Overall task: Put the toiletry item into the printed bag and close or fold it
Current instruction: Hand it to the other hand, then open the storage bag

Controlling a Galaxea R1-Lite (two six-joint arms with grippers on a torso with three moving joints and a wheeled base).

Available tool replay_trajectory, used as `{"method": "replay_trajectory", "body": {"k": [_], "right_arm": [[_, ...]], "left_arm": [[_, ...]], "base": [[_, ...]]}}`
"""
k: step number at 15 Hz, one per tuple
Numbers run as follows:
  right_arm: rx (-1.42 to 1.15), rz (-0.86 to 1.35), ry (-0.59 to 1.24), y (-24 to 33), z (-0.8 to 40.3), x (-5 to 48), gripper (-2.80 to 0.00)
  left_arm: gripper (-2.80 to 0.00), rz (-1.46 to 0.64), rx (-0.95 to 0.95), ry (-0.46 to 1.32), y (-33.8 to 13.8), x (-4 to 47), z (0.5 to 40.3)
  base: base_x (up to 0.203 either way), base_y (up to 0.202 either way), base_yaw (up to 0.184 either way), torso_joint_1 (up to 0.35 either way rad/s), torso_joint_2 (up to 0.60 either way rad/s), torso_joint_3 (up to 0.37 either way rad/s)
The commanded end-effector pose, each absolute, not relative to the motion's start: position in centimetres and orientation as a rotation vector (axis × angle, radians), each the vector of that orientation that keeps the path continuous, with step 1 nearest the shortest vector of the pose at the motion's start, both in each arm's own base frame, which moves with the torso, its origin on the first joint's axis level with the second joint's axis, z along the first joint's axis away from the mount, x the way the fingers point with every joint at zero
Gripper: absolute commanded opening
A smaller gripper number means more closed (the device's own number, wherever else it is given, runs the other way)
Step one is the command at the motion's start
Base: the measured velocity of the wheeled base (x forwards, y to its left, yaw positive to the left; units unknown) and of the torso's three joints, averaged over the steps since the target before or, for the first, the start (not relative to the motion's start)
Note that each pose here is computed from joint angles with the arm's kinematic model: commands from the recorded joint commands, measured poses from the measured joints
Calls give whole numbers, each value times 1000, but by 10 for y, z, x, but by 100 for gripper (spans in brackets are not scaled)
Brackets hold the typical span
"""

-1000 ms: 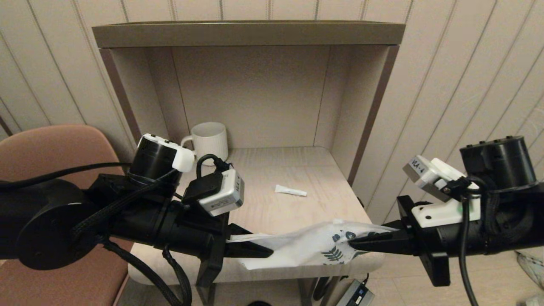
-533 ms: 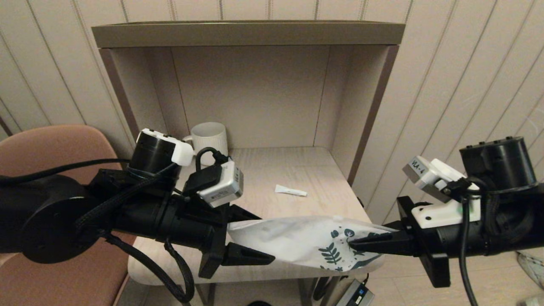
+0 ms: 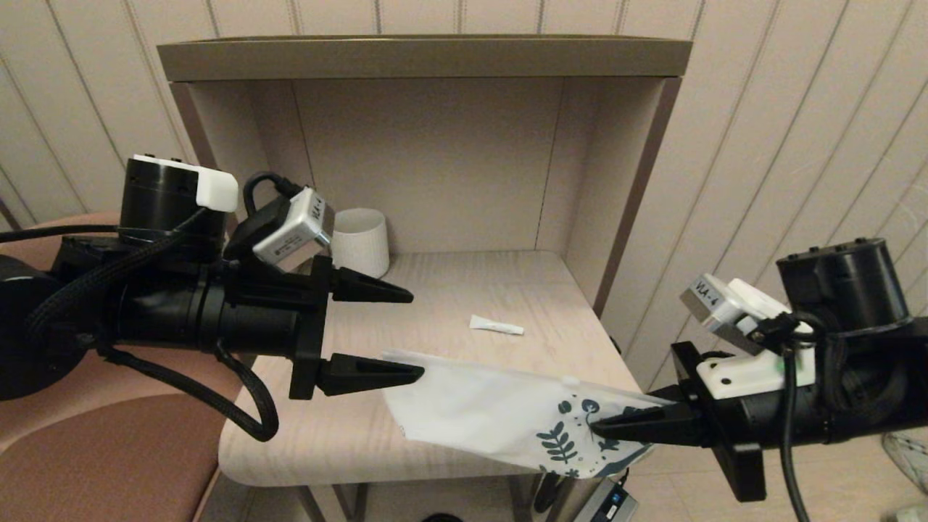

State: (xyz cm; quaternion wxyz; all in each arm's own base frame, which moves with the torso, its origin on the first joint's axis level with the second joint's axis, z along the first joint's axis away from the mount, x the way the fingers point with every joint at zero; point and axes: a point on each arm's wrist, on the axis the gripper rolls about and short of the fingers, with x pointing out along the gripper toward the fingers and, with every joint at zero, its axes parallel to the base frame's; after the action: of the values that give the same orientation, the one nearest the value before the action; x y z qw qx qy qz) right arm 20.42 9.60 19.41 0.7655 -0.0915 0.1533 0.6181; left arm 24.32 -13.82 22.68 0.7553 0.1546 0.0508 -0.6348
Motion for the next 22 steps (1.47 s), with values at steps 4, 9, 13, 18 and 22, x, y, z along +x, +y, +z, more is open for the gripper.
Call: {"method": "replay_trajectory", "body": {"k": [4,9,13,18,22], "right_arm": [[-243,1405,355,121,190,198,-280],[-298,1387,343,145,208,211,-280],[-308,1369,333,147,235,217,-280],[-311,1381,364,154,243,224,-280],[-309,1383,378,156,239,226,-280]], "left_arm": [[0,-1469,316,115,-160,246,225],[0,-1507,308,180,-180,263,230],[0,-1517,309,216,-187,274,235],[0,-1528,317,245,-188,273,255],[0,-1552,320,249,-193,268,261]], "base": [[0,0,0,0,0,0],[0,0,0,0,0,0],[0,0,0,0,0,0],[0,0,0,0,0,0],[0,0,0,0,0,0]]}}
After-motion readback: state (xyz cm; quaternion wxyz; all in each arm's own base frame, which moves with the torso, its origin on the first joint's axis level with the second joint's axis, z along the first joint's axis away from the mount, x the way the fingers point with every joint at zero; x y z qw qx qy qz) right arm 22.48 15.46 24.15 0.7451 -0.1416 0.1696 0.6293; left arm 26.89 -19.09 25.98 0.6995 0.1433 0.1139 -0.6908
